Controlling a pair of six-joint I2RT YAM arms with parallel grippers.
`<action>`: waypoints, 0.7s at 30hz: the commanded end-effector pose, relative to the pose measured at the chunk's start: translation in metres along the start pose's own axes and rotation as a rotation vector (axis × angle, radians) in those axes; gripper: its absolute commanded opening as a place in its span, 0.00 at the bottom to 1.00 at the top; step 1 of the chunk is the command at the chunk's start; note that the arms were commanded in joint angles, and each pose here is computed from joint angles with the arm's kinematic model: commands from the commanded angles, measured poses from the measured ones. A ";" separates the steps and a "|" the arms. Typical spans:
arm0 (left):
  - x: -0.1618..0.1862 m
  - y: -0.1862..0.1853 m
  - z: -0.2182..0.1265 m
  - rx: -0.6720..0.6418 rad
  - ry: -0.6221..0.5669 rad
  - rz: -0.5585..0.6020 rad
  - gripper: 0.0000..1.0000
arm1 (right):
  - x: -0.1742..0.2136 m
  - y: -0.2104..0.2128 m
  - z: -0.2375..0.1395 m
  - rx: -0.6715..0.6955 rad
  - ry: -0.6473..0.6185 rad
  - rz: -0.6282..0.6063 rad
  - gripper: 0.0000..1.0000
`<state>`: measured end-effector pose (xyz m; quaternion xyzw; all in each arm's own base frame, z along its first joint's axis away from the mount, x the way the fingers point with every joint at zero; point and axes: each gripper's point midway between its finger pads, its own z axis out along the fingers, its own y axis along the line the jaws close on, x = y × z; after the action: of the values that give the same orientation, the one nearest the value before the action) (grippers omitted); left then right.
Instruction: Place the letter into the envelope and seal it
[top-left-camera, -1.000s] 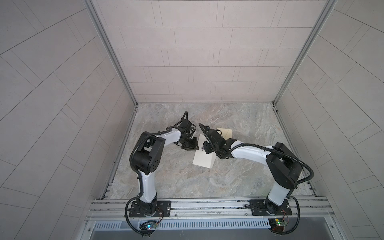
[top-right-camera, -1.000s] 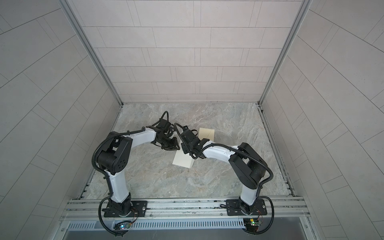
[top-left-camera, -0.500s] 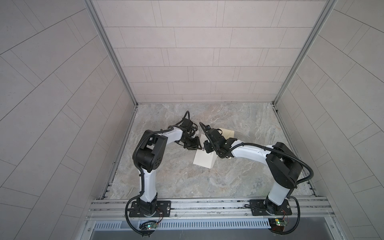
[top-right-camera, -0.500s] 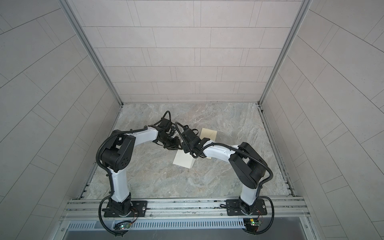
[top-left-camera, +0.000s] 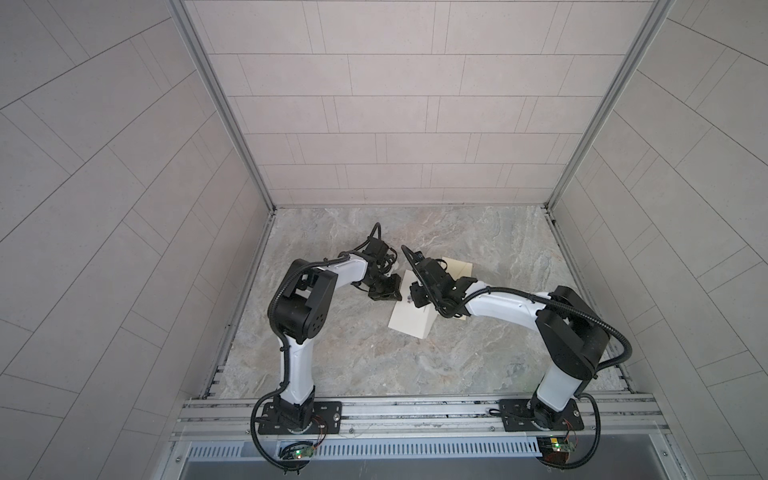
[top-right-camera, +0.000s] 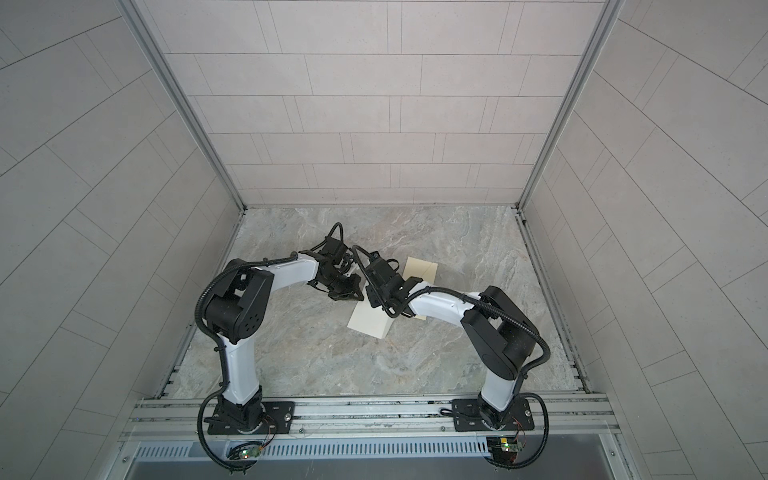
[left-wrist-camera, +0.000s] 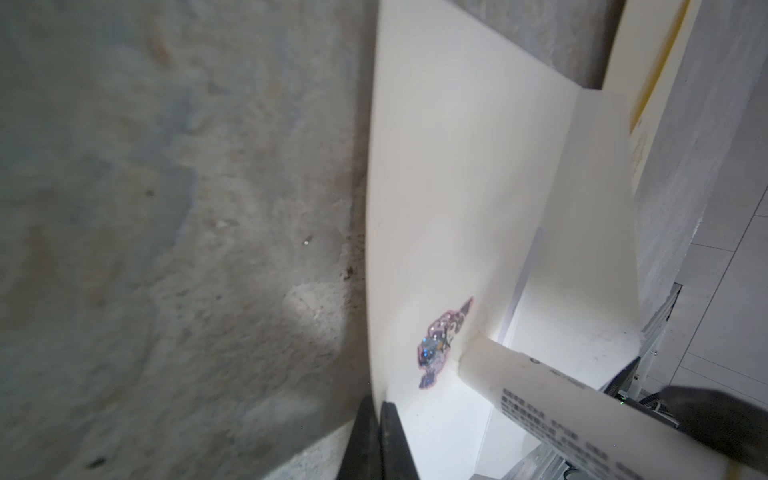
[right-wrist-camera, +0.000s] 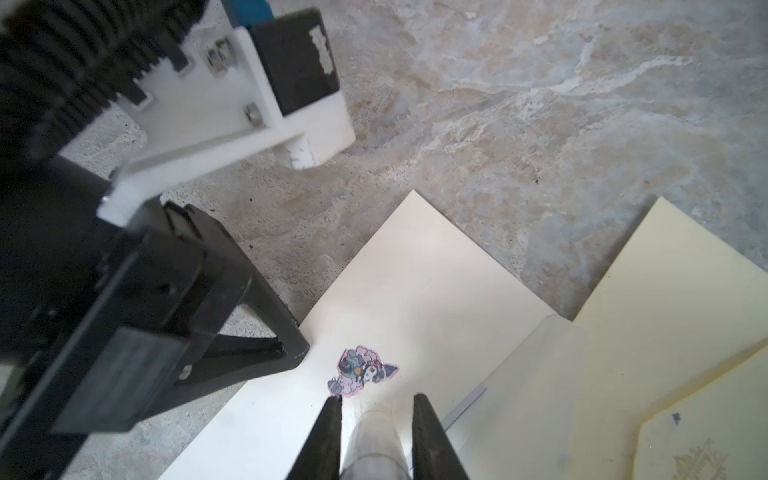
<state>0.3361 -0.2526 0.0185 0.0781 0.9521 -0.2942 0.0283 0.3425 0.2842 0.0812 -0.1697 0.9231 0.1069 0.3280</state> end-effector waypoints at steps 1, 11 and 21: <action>-0.013 -0.003 -0.011 -0.041 -0.074 0.020 0.00 | 0.083 -0.024 0.002 0.078 0.272 -0.054 0.18; -0.012 -0.009 -0.014 -0.048 -0.084 0.051 0.00 | 0.086 -0.027 0.006 0.071 0.291 -0.031 0.28; -0.013 0.009 -0.017 -0.161 -0.100 0.019 0.00 | 0.089 -0.040 0.013 0.144 0.314 -0.013 0.00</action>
<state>0.3395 -0.2494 0.0199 0.0771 0.9611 -0.2603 0.0506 0.3453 0.2799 0.0797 -0.1572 0.9280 0.1175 0.3167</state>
